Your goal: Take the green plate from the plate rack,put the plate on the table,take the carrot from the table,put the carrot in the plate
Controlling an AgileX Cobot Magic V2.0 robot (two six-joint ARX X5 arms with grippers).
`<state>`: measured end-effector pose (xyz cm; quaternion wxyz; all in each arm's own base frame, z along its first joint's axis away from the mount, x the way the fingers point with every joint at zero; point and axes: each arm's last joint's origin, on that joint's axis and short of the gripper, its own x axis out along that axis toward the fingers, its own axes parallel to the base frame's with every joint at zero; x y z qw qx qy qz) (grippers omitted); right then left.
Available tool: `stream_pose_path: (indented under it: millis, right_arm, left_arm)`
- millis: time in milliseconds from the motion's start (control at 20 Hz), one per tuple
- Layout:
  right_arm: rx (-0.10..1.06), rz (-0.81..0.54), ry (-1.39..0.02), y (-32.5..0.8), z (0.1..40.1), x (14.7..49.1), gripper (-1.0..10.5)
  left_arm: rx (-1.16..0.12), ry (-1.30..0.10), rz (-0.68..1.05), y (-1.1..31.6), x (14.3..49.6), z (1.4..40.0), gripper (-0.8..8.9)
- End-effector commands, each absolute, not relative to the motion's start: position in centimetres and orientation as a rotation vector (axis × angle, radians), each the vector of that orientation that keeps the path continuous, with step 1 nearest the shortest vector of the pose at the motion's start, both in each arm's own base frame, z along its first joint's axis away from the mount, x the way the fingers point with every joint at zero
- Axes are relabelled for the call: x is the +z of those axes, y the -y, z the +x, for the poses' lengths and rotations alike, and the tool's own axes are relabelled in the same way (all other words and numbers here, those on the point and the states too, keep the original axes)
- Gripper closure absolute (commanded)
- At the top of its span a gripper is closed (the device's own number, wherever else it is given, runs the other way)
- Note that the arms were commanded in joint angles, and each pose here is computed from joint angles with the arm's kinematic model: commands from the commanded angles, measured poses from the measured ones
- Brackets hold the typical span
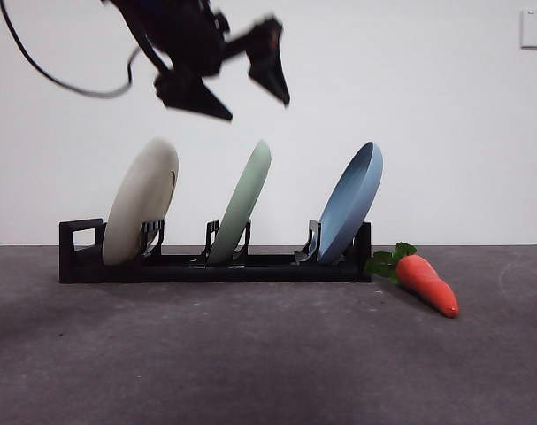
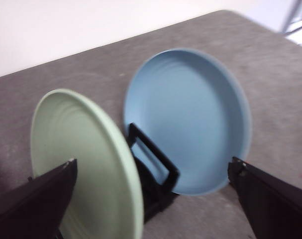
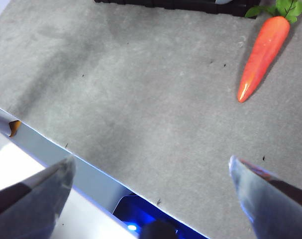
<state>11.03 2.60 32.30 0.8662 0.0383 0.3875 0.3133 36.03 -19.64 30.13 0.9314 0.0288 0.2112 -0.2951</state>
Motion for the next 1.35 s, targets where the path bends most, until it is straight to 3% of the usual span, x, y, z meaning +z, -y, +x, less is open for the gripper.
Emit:
stream_pose_path:
  millis: [50,400,550,650,950,1350]
  right_arm:
    - [0.656,0.083,-0.807,-2.6,11.1,32.5,3.5]
    - [0.655,0.088,-0.828,-2.7,11.7,32.2,3.5]
    - [0.654,0.09,-0.835,-2.7,11.9,32.2,3.5]
    - [0.654,0.091,-0.838,-2.7,12.0,32.1,3.5]
    - [0.654,0.09,-0.837,-2.7,12.0,32.1,3.5]
    - [0.655,0.091,-0.837,-2.7,12.0,32.1,3.5]
  left_arm:
    - [-0.577,-0.436,0.064,20.3,28.1,37.3,2.49]
    - [-0.556,-0.465,0.071,21.1,24.7,39.0,2.87]
    - [-0.559,-0.458,0.068,21.2,24.8,39.0,6.28]
    - [-0.562,-0.463,0.068,21.1,24.7,39.0,7.5]
    - [-0.604,-0.484,0.039,21.2,24.6,38.9,8.23]
    - [-0.597,-0.501,-0.117,20.8,25.4,38.9,8.22]
